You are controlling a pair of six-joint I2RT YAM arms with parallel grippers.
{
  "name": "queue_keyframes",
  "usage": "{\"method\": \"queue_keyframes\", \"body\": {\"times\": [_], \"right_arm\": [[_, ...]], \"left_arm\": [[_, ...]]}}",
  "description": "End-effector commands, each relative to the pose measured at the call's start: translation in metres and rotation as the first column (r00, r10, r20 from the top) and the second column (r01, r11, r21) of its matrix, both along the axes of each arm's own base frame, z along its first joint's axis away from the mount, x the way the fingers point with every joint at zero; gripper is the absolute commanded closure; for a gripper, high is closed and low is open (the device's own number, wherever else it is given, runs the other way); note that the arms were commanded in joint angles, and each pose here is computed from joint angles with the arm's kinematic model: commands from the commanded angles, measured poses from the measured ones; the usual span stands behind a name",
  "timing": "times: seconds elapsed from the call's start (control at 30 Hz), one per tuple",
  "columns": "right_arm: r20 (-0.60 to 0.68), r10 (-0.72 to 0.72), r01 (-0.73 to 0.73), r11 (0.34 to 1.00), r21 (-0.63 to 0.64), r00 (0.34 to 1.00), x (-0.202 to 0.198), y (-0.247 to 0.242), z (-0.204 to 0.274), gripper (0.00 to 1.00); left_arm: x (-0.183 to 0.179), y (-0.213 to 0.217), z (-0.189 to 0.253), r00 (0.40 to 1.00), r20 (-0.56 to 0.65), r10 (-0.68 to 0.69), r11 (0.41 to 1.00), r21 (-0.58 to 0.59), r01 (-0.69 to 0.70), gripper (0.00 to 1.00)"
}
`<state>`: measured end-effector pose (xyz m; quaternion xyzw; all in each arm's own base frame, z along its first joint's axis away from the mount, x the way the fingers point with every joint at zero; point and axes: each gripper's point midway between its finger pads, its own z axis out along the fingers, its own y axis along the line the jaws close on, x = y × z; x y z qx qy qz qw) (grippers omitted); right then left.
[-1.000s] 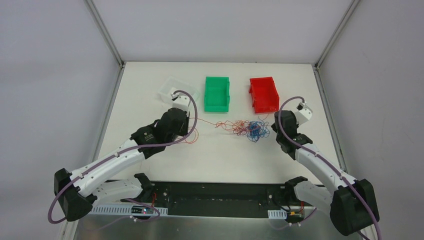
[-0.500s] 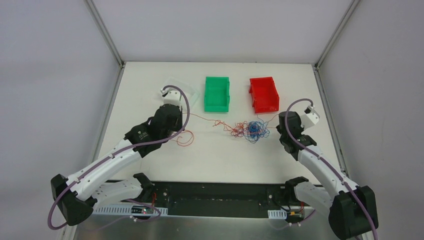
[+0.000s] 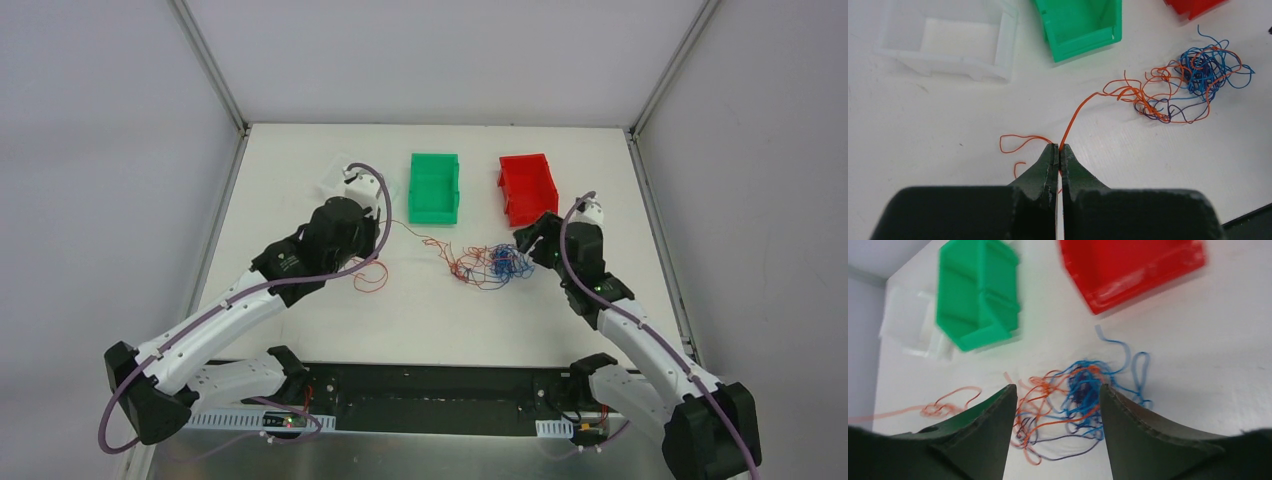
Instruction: Untangle the cables
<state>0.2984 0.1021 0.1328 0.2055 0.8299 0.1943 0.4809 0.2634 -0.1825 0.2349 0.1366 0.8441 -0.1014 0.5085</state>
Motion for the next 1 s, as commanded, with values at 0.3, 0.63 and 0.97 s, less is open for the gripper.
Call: {"method": "queue_keyframes", "body": {"times": [0.3, 0.63, 0.97], "right_arm": [[0.265, 0.762, -0.725, 0.645, -0.241, 0.591, -0.024, 0.194, 0.085, 0.35], [0.237, 0.834, -0.782, 0.55, -0.293, 0.498, 0.004, 0.252, 0.078, 0.4], [0.07, 0.518, -0.504, 0.85, -0.154, 0.853, 0.039, 0.203, -0.006, 0.69]], "left_arm": [[0.012, -0.032, 0.062, 0.978, 0.145, -0.15, 0.986, -0.05, 0.159, 1.0], [0.014, -0.036, 0.088, 0.966, 0.196, -0.168, 0.982, -0.057, 0.183, 1.0], [0.025, 0.003, 0.142, 0.938, 0.345, 0.027, 0.994, -0.106, 0.01, 1.0]]}}
